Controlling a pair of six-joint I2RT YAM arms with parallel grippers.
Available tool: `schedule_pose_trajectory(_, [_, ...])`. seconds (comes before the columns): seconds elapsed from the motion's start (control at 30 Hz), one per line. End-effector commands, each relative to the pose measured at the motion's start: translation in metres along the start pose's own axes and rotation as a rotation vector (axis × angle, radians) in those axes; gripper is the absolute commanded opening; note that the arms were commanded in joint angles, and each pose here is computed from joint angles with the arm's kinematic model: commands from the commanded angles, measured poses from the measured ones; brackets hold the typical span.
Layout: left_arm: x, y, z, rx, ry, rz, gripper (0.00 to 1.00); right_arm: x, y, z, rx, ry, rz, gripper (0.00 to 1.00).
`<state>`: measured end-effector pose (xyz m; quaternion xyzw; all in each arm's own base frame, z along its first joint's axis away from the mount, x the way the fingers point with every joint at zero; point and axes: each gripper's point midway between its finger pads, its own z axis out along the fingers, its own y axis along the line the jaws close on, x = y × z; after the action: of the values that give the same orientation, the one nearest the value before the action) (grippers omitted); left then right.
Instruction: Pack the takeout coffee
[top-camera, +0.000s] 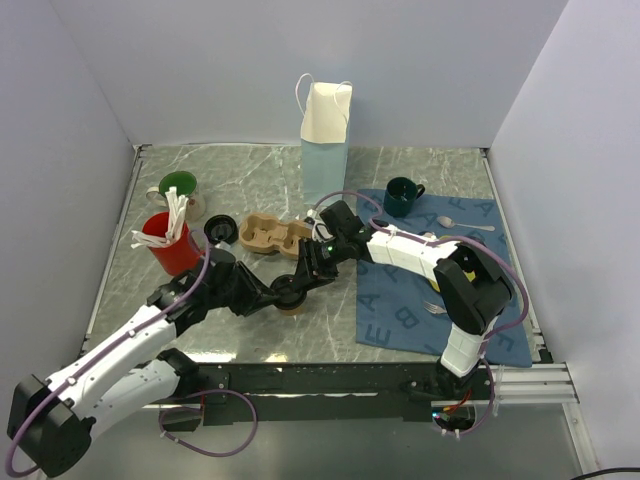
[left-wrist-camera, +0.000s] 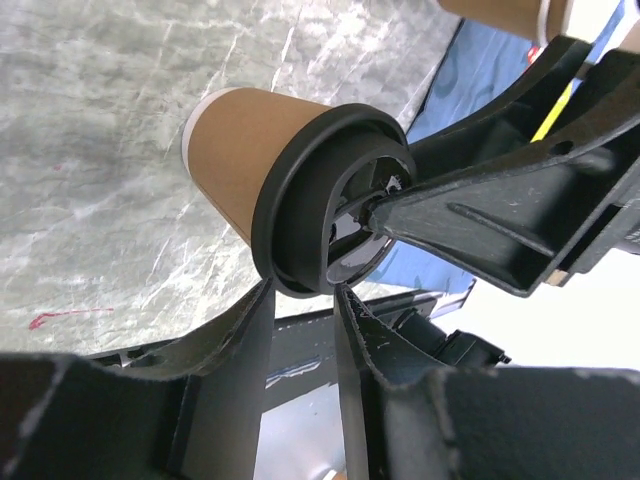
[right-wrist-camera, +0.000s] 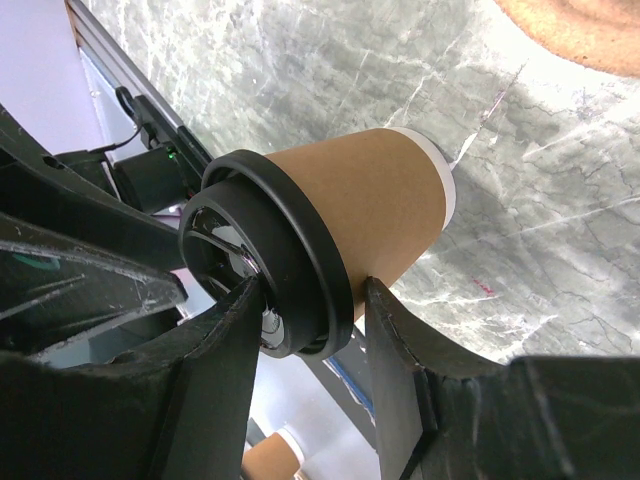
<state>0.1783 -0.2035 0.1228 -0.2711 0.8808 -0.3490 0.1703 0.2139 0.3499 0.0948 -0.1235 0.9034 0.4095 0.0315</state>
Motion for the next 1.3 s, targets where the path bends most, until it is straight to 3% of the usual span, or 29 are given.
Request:
schedule_pose_trajectory(0.0, [-0.005, -0.001, -0.009, 0.002, -0.044, -0.041, 0.36, 0.013, -0.024, 0.007, 0.108, 0.016, 0.018, 0.40])
schedule_pose_trajectory(0.77, [0.004, 0.010, 0.017, -0.012, 0.005, -0.069, 0.35, 0.015, -0.025, 0.008, 0.102, 0.015, 0.032, 0.40])
schedule_pose_trajectory(1.27, [0.041, 0.114, 0.034, -0.301, 0.096, -0.172, 0.14, 0.028, -0.048, 0.019, 0.132, 0.026, 0.082, 0.38])
